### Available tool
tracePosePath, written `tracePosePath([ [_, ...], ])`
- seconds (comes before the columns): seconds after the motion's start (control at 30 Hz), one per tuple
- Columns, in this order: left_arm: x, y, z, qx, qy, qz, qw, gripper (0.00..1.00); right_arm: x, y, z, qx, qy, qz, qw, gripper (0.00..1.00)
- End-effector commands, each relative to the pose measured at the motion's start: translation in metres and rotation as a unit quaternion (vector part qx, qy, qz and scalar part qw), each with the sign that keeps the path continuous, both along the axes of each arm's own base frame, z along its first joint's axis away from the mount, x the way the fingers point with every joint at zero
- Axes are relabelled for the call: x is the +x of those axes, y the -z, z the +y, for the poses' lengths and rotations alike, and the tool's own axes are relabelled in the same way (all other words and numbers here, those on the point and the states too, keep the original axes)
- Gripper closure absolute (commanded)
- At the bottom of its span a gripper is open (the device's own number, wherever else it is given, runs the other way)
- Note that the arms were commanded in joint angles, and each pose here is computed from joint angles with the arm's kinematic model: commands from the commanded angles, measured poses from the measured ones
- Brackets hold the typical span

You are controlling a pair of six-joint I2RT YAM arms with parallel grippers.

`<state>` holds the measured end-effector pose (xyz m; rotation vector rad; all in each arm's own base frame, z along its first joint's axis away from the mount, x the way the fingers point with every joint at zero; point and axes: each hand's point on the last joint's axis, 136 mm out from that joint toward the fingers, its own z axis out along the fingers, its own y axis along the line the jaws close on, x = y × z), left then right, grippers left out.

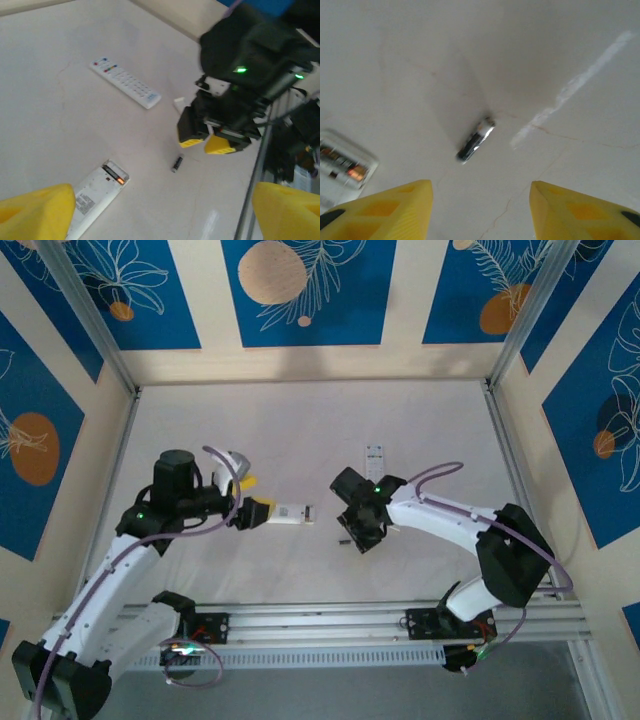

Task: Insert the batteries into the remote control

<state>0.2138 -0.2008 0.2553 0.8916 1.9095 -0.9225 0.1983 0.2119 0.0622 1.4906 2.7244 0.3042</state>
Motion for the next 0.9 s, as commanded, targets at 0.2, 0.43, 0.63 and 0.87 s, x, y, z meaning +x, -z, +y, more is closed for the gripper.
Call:
tracePosePath([
  [0.2, -0.033, 0.022, -0.009, 0.024, 0.092, -0.043, 0.994, 0.06, 0.008, 0.024, 0.003, 0.028, 0.069, 0.014, 0.997, 0.56],
  [0.43, -0.036, 0.023, -0.013, 0.0, 0.097, -0.043, 0.994, 0.05, 0.003, 0.042, 0.007, 0.031, 0.081, 0.035, 0.996, 0.67],
  [0.63, -0.034, 0.025, -0.012, 0.007, 0.092, -0.044, 0.995, 0.03, -0.001, 0.05, 0.007, 0.019, 0.083, 0.044, 0.995, 0.69],
  [0.87, -0.031, 0.028, -0.01, 0.015, 0.083, -0.045, 0.995, 0.02, 0.0, 0.052, 0.0, 0.004, 0.059, 0.03, 0.998, 0.87],
])
